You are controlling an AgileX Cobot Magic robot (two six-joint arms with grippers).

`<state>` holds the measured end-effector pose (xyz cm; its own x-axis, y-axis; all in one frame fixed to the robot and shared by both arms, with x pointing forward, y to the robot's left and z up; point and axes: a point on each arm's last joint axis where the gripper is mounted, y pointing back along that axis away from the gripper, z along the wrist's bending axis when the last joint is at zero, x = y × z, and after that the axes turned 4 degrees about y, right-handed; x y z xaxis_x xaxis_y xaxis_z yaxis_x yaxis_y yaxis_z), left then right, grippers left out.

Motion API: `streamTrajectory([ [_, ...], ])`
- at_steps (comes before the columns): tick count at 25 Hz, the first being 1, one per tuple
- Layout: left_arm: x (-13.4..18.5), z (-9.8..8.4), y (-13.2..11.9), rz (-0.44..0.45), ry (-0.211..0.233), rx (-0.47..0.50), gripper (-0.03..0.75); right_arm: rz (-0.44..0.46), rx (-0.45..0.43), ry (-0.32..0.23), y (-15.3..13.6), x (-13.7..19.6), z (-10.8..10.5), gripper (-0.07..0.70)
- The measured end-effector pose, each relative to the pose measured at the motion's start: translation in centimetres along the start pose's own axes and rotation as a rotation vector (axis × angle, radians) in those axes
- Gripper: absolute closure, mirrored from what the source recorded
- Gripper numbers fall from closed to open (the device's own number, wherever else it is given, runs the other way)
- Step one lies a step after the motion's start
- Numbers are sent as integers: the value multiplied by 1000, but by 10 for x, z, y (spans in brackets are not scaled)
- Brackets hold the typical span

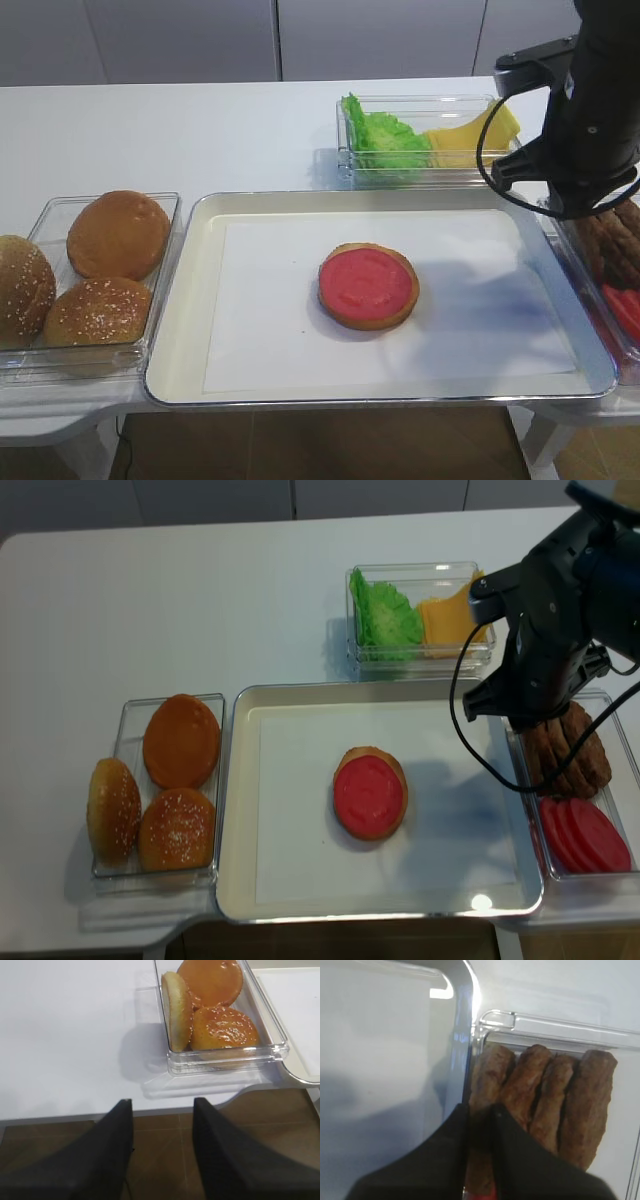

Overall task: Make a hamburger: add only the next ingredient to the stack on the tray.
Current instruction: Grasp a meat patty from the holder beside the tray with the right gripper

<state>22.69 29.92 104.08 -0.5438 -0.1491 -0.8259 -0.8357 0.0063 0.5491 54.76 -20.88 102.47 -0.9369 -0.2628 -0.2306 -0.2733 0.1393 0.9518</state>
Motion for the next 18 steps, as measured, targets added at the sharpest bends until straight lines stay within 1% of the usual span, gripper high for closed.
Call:
streamTrajectory([
  [11, 0, 0, 0, 0, 0, 0, 419, -80, -9, -27, 32, 8, -8, 543],
  [18, 0, 0, 0, 0, 0, 0, 419, -149, -25, -45, 60, 18, -14, 543],
])
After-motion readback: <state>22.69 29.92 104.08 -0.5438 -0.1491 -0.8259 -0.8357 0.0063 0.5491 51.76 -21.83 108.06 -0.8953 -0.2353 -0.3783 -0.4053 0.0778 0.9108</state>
